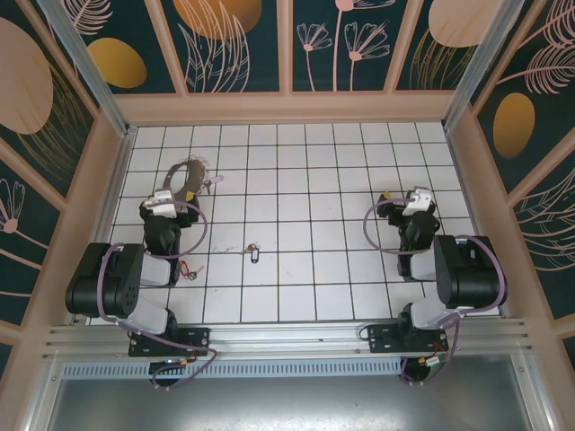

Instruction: Put the keys on the keyring

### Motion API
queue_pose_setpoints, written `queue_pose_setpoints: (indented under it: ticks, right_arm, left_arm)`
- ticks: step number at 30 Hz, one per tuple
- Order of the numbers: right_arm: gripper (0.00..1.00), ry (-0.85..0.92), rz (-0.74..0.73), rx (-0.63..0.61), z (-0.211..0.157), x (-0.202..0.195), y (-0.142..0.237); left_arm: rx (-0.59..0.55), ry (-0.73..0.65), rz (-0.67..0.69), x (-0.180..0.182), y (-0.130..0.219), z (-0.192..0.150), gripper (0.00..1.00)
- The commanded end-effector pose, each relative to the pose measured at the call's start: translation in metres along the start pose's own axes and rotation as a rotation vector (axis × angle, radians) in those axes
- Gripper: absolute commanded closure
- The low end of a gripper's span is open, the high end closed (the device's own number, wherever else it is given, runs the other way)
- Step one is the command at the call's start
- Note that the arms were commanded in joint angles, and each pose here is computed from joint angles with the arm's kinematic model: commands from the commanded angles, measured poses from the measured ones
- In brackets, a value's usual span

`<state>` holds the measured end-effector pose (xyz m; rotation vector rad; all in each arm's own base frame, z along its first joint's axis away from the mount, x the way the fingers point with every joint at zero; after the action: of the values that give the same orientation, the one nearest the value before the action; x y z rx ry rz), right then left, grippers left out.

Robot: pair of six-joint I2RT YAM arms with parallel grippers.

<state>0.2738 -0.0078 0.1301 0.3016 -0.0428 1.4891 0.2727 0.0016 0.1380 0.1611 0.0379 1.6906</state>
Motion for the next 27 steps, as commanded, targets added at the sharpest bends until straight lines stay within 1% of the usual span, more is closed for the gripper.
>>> queue_pose_setpoints:
  ticks: [1, 8, 12, 18, 22, 27]
  right_arm:
    - [0.01, -0.012, 0.01, -0.026, 0.006, 0.0, -0.003]
    - [0.01, -0.015, 0.006, -0.026, 0.007, -0.001, -0.004]
    - [0.01, -0.008, 0.059, -0.008, 0.006, 0.002, -0.005]
    - [0.01, -0.006, 0.06, -0.01, 0.006, 0.002, -0.004]
    - [0.01, 0.004, 0.054, -0.015, 0.006, 0.004, -0.003]
    - [0.02, 0.019, 0.053, -0.029, 0.006, 0.007, 0.0]
  left_arm:
    - [-0.032, 0.004, -0.004, 0.001, -0.003, 0.008, 0.01]
    - [-0.031, 0.004, -0.004, 0.001, -0.003, 0.008, 0.01]
    - [-0.032, 0.005, -0.004, 0.001, -0.003, 0.008, 0.01]
    - [-0.036, 0.005, 0.0, 0.001, -0.001, 0.008, 0.01]
    - [-0.057, 0.003, -0.014, 0.001, 0.003, 0.009, 0.01]
    - [-0.099, 0.021, 0.008, 0.005, 0.015, 0.011, 0.01]
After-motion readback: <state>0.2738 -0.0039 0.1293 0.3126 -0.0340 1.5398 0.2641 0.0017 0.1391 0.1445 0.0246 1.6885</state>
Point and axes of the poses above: each hand's point on the last joint's axis, 136 mm out from that joint toward the fingers, its own y axis back along the fingers, its own x axis along the line the jaws close on, z = x × y, the point moved 10 cm from there along y, back along the fingers, and after that the axes turned 7 degrees about -y, right-handed, at the moved point
